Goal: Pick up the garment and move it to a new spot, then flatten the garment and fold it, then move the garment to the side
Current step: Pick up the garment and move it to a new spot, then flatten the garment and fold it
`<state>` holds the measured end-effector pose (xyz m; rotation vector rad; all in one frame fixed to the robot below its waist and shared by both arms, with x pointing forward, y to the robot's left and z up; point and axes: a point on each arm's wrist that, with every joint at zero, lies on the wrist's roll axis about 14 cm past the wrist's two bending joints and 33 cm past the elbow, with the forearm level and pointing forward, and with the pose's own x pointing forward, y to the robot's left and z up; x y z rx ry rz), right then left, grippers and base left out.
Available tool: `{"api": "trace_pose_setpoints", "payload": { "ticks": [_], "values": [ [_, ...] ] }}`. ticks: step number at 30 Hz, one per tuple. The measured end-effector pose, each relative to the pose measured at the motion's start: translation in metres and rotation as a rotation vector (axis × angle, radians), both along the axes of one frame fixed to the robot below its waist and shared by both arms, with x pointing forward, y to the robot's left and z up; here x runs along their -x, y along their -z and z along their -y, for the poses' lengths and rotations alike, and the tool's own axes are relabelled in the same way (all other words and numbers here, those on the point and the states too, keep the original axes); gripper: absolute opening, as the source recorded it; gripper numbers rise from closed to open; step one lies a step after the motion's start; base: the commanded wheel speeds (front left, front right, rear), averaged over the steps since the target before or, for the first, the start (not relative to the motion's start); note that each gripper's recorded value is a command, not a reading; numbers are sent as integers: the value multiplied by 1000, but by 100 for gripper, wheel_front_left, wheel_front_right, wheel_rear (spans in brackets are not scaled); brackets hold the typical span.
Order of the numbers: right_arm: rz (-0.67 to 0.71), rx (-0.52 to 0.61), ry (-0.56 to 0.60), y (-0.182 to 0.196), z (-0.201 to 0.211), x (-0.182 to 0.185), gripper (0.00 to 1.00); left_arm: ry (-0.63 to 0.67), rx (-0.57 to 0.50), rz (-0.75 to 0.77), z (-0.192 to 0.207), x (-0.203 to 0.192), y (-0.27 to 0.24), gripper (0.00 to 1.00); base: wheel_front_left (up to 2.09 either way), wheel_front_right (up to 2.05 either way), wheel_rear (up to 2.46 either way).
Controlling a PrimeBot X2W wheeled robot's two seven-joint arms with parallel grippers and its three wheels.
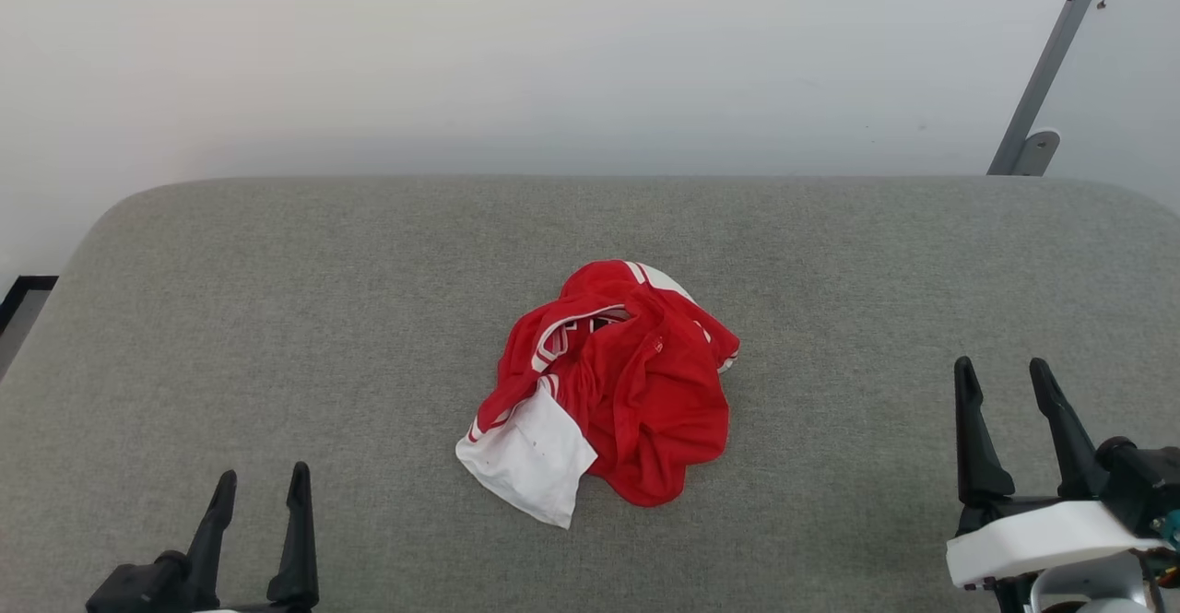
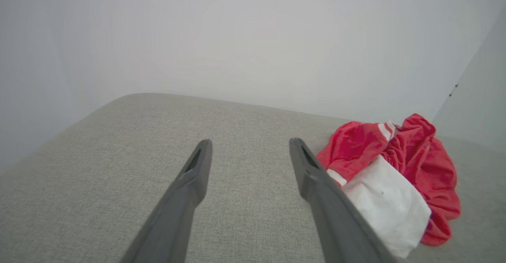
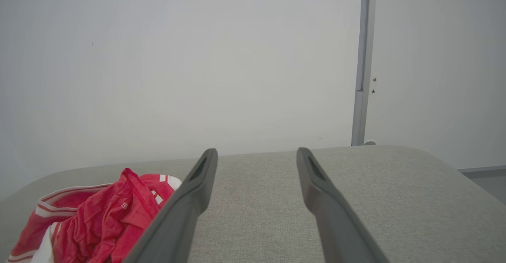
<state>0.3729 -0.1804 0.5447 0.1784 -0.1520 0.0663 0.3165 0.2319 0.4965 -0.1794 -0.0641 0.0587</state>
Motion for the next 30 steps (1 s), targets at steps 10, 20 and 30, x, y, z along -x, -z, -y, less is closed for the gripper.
{"api": "trace_pose_setpoints", "payload": {
  "ticks": [10,20,30],
  "values": [
    [-30,-20,-10,12,-3,6,100,-6,-1,12,0,0,-3,100,0,0,0],
    [-44,-32,-28,18,-9,9,100,-1,-1,23,2,2,-6,100,0,0,0],
    [-52,-21,-66,18,-22,6,100,79,20,-38,20,-2,7,100,0,0,0]
  ]
}}
